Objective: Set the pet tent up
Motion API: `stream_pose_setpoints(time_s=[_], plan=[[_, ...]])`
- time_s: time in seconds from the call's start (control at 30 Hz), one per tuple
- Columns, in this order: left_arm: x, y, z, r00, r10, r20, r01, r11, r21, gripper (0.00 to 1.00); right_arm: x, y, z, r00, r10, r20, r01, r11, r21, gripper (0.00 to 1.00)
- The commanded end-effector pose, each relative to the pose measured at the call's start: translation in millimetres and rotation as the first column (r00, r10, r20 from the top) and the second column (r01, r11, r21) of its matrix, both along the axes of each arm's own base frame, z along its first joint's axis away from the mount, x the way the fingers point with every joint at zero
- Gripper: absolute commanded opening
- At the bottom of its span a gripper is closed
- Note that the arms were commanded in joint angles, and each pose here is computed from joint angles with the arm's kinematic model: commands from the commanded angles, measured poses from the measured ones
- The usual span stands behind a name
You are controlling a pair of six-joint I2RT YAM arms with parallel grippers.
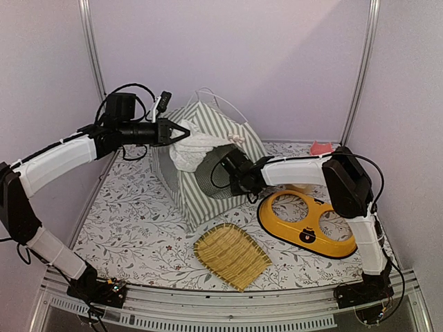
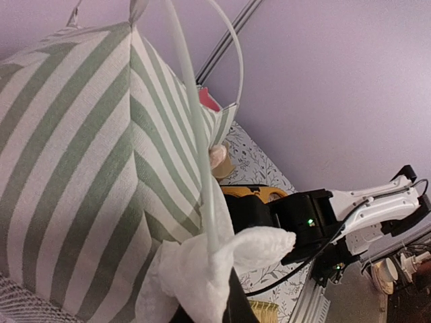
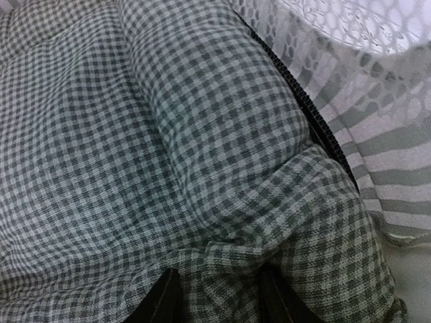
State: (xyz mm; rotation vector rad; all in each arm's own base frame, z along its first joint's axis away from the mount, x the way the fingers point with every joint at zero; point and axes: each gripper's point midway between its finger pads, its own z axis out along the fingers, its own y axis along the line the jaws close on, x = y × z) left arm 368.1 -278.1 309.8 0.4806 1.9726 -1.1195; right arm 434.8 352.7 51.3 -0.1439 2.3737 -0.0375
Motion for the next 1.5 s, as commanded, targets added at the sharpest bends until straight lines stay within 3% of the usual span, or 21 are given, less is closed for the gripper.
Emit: stream_pose_setpoints(time_s=[0.0,0.27,0.43,0.57,0.8,1.03,1.47], plan=[[5.5,19.9,15.7,0.997,0.077,0.028,-0.078,0.997,0.024,0.00,-10.5,-19.8,-30.9,0.995,0.001,-0.103,-0.014,0.991,-0.131,0.57],[25.8,52.3,17.8,0.985,0.173,0.026,-0.173,0.984,0.030,0.00,-14.1,23.0,14.5,0.992,0.115,-0.059,-0.116,0.993,-0.012,0.77],[32.6,63.6,4.9,0.981,0.196,0.005,-0.196,0.979,0.052,0.00,-23.7,50.1,76.9,0.980,0.196,0.030,-0.198,0.972,0.124,0.87],[32.6,64.5,-2.7,0.982,0.189,-0.012,-0.188,0.981,0.049,0.00,-38.4,68.2,113.5,0.965,0.244,0.100,-0.258,0.953,0.161,0.93],[27.3,64.1,-9.1,0.985,0.172,-0.017,-0.171,0.984,0.043,0.00,-46.5,52.6,135.7,0.970,0.180,0.166,-0.207,0.964,0.167,0.90],[24.8,62.5,-20.5,0.986,0.160,-0.044,-0.159,0.986,0.042,0.00,-57.9,54.4,139.4,0.964,0.198,0.177,-0.240,0.935,0.262,0.86],[28.1,60.9,-15.2,0.989,0.145,-0.031,-0.143,0.988,0.050,0.00,-71.8,5.6,151.6,0.976,0.090,0.200,-0.155,0.928,0.339,0.88]])
